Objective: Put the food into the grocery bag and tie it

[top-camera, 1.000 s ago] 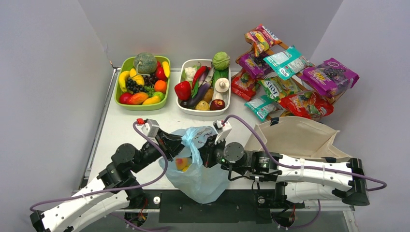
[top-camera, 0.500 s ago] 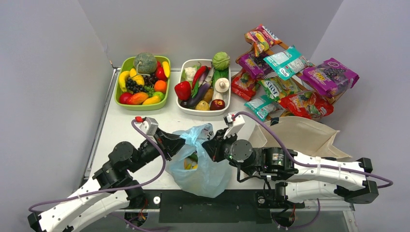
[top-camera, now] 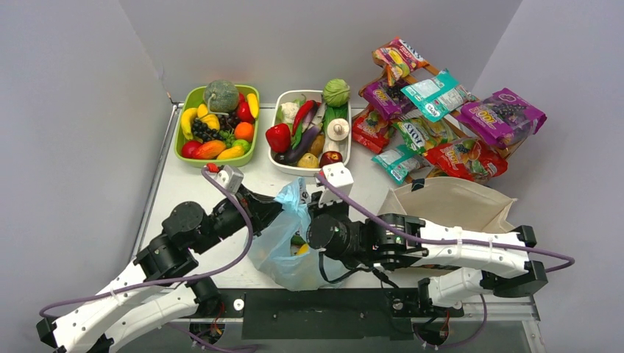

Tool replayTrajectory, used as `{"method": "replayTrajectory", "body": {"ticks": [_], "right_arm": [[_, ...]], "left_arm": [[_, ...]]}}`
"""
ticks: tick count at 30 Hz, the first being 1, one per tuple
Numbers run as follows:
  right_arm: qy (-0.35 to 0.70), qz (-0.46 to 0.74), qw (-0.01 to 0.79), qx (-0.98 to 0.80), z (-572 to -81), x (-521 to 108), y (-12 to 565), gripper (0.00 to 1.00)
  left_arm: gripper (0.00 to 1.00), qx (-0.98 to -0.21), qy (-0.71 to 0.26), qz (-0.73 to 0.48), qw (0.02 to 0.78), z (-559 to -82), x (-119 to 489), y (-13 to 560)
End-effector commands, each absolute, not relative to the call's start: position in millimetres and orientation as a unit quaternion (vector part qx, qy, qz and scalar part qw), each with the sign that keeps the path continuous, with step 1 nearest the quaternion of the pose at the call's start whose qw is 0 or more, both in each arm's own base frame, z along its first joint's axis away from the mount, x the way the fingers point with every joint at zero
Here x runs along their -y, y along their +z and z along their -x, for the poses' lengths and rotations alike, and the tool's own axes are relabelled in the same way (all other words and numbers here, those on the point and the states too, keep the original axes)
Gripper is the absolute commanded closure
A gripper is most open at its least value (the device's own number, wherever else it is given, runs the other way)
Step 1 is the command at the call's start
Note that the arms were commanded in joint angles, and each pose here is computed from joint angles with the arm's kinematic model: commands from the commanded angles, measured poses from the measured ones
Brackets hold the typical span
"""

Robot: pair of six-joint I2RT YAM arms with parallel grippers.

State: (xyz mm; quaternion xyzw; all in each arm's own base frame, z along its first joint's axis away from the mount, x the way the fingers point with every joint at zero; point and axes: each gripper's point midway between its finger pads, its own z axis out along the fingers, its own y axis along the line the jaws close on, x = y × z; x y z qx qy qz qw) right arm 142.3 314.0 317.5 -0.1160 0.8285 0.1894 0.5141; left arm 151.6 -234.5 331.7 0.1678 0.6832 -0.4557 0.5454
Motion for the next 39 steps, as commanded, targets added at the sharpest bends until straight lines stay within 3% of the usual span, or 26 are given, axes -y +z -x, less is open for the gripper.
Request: {"method": "replayTrajectory", "body": {"ticks": [1, 6, 9, 13, 22, 28, 33, 39], "right_arm": [[0.126, 0.102, 0.559, -0.813, -151.6, -293.3, 338.4, 1.00], [0.090, 0.095, 0.583, -0.802, -156.7, -287.6, 355.3, 1.00], [0.016, 0.099, 0.596, -0.797, -164.9, -275.3, 348.5, 1.00], [-0.053, 0.098, 0.585, -0.804, -177.9, -258.5, 322.2, 1.00], [-0.069, 0.080, 0.518, -0.849, -191.2, -216.2, 239.9, 1.00], [-0.057, 0.081, 0.500, -0.860, -188.5, -215.3, 221.9, 1.00], [-0.035, 0.088, 0.517, -0.851, -188.5, -223.3, 243.7, 1.00], [0.051, 0.108, 0.561, -0.819, -185.1, -251.9, 324.5, 1.00]], "left_arm": [[1.00, -0.686, -0.446, -0.162, 0.552, -154.6, 231.4, 347.0], [1.00, -0.702, -0.434, -0.153, 0.543, -158.1, 230.6, 346.7], [1.00, -0.727, -0.403, -0.134, 0.540, -166.7, 223.8, 340.3], [1.00, -0.769, -0.297, -0.050, 0.564, -192.0, 181.5, 317.3], [1.00, -0.784, -0.206, 0.021, 0.585, -199.0, 130.4, 289.1], [1.00, -0.795, -0.172, 0.021, 0.581, -200.8, 121.2, 270.2], [1.00, -0.786, -0.208, 0.000, 0.582, -199.4, 137.1, 277.4], [1.00, -0.757, -0.283, -0.048, 0.587, -193.7, 170.2, 321.3]]}}
